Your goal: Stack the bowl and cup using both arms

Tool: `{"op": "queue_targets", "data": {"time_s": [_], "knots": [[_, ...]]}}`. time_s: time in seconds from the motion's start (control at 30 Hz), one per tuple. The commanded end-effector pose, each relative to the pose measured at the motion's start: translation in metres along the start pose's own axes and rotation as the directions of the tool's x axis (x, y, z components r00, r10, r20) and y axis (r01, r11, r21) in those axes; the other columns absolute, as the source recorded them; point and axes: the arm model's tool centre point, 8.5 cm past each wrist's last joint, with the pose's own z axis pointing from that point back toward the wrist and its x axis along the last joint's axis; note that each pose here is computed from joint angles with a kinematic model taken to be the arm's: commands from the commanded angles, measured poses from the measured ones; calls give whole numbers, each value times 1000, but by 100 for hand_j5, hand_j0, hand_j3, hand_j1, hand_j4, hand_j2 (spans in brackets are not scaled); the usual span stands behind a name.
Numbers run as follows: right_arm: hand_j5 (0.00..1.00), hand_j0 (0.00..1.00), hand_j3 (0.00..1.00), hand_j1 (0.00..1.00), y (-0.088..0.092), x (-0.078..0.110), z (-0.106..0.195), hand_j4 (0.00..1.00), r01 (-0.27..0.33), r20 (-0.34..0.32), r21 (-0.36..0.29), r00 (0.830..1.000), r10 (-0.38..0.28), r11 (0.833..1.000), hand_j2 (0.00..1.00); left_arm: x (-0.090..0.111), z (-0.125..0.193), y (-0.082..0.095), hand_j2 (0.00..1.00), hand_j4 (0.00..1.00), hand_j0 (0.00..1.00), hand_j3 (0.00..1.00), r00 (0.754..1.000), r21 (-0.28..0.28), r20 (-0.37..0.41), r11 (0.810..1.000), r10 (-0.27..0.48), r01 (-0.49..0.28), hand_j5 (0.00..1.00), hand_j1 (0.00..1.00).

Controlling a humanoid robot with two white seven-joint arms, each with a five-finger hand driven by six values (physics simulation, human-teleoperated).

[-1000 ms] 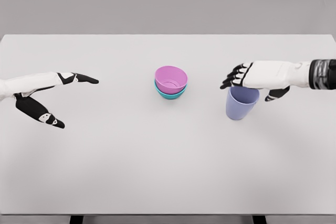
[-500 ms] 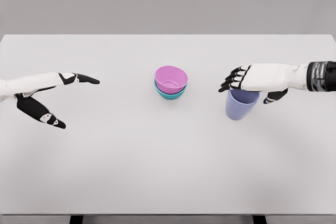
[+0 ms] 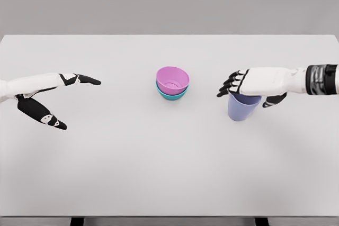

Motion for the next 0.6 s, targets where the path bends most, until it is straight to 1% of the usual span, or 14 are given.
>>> {"op": "queue_targets", "data": {"time_s": [0.0, 0.23, 0.3, 0.33, 0.37, 0.43, 0.47, 0.5, 0.57], "knots": [[100, 100, 100, 100, 0, 3, -1, 100, -1, 9, -1, 1000, 1, 1000, 100, 0, 0, 1, 100, 100, 100, 100, 1000, 5, 1, 1000, 6, -6, 100, 100], [99, 99, 99, 99, 3, 2, -3, 99, 9, 8, 7, 1000, -9, 1000, 99, 0, 0, 1, 100, 100, 100, 100, 1000, 5, 1, 1000, 6, -6, 100, 100], [97, 97, 97, 97, 3, 2, -3, 97, 9, 8, 7, 1000, -9, 1000, 97, 0, 0, 1, 100, 100, 100, 100, 1000, 5, 1, 1000, 6, -6, 100, 100], [94, 94, 94, 94, 3, 1, -2, 94, 8, 8, 6, 1000, -9, 1000, 94, 0, 0, 1, 100, 100, 100, 100, 1000, 5, 1, 1000, 6, -6, 100, 100], [89, 89, 89, 89, 3, 1, -2, 89, 8, 8, 6, 1000, -9, 1000, 89, 0, 0, 1, 100, 100, 100, 100, 1000, 5, 1, 1000, 6, -6, 100, 100], [75, 75, 75, 75, 3, 2, -2, 75, 11, 9, 4, 1000, -11, 1000, 75, 0, -1, 1, 100, 100, 100, 100, 1000, 6, 4, 1000, 7, -7, 100, 100], [73, 73, 73, 73, 2, 2, -2, 73, 12, 10, 3, 1000, -12, 1000, 73, 0, -1, 1, 100, 100, 100, 100, 1000, 6, 4, 1000, 7, -7, 100, 100], [66, 66, 66, 66, 2, 2, -2, 66, 13, 10, 0, 1000, -13, 1000, 66, 0, -1, 1, 100, 100, 100, 100, 1000, 6, 4, 1000, 7, -7, 100, 100], [64, 64, 64, 64, 0, 2, -3, 64, 13, 13, -6, 1000, -13, 1000, 64, 0, -2, 0, 100, 100, 100, 100, 1000, 6, 7, 1000, 8, -8, 100, 100]]}}
